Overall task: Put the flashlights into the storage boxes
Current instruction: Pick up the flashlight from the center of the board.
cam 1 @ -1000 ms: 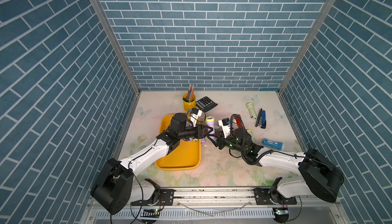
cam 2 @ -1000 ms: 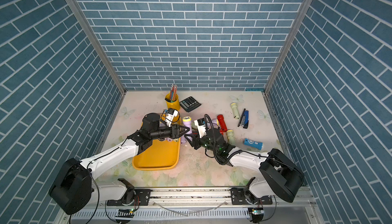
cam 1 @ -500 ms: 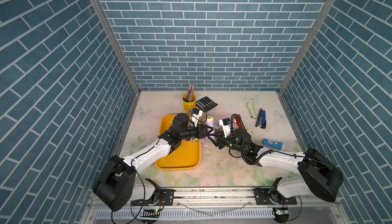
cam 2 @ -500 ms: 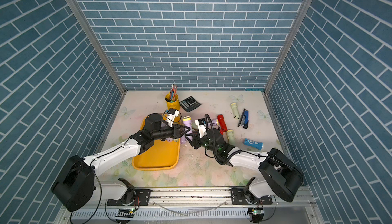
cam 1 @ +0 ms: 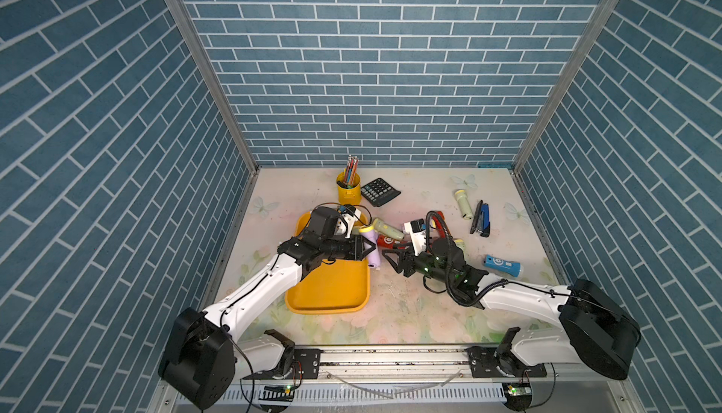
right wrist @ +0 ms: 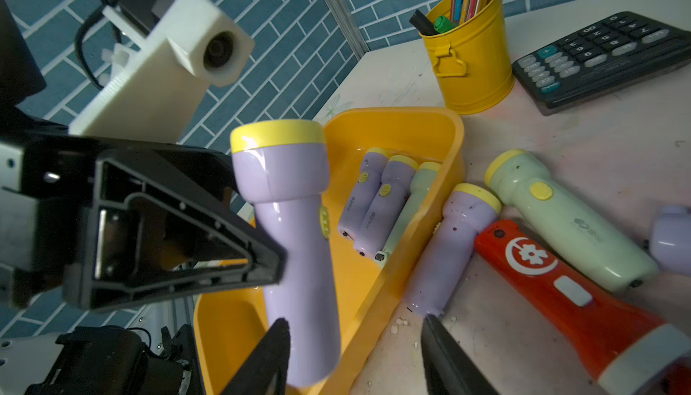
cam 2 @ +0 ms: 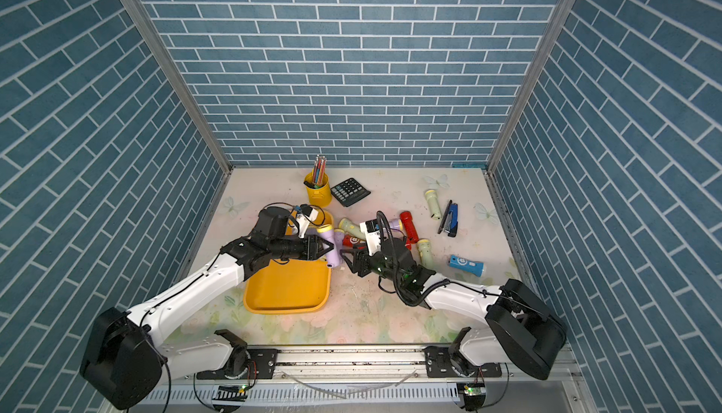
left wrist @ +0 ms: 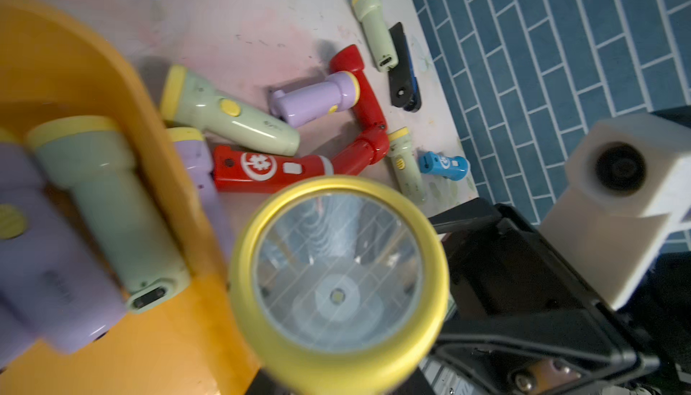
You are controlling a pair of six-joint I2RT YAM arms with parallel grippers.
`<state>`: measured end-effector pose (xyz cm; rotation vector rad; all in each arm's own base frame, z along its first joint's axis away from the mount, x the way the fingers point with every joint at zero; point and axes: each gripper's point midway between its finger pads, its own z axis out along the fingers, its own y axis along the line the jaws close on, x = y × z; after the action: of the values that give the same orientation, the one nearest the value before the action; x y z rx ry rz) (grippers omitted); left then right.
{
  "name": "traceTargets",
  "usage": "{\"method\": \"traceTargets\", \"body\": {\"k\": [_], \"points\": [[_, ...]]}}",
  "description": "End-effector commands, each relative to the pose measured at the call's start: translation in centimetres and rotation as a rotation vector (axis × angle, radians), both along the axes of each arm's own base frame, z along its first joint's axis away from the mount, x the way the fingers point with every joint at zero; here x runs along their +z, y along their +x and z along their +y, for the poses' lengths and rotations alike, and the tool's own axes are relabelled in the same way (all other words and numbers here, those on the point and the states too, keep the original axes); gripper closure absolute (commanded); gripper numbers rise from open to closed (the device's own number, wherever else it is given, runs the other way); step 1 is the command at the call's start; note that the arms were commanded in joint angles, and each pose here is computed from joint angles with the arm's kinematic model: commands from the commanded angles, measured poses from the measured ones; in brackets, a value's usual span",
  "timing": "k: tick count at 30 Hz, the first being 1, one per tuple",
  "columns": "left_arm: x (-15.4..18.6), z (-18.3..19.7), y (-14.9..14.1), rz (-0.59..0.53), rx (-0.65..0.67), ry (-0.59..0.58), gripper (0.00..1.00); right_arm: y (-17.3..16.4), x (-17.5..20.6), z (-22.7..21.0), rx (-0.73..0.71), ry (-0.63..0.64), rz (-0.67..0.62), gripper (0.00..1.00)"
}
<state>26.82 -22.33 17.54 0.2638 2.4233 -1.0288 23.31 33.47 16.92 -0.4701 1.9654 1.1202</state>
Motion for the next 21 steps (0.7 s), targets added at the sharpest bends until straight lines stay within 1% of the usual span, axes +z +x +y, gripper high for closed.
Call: {"method": "traceTargets", "body": {"k": [1, 4, 9, 10, 14, 21], "points": [[-0.1, 3.2, -1.1, 0.061, 0.011, 0.082, 0.67, 0.1, -0.3, -0.3, -0.017, -0.021, 0.022, 0.42], [-0.3, 6.1, -1.3, 0.120, 0.041, 0.149, 0.67, 0.2, -0.3, 0.0, -0.007, -0.021, 0.026, 0.42], [-1.9, 11.1, -1.8, 0.294, 0.083, 0.267, 0.66, 0.2, -0.5, 0.9, 0.027, -0.027, 0.045, 0.43], [-2.0, 11.7, -1.6, 0.317, 0.078, 0.275, 0.66, 0.1, -0.6, 1.1, 0.036, -0.031, 0.050, 0.43], [-3.4, 13.6, -0.5, 0.391, 0.087, 0.364, 0.65, 0.2, -0.7, 1.6, 0.051, -0.041, 0.062, 0.43], [-6.4, 15.3, 2.5, 0.503, 0.115, 0.415, 0.65, 0.3, -0.4, 1.6, 0.052, -0.051, 0.054, 0.43]]}}
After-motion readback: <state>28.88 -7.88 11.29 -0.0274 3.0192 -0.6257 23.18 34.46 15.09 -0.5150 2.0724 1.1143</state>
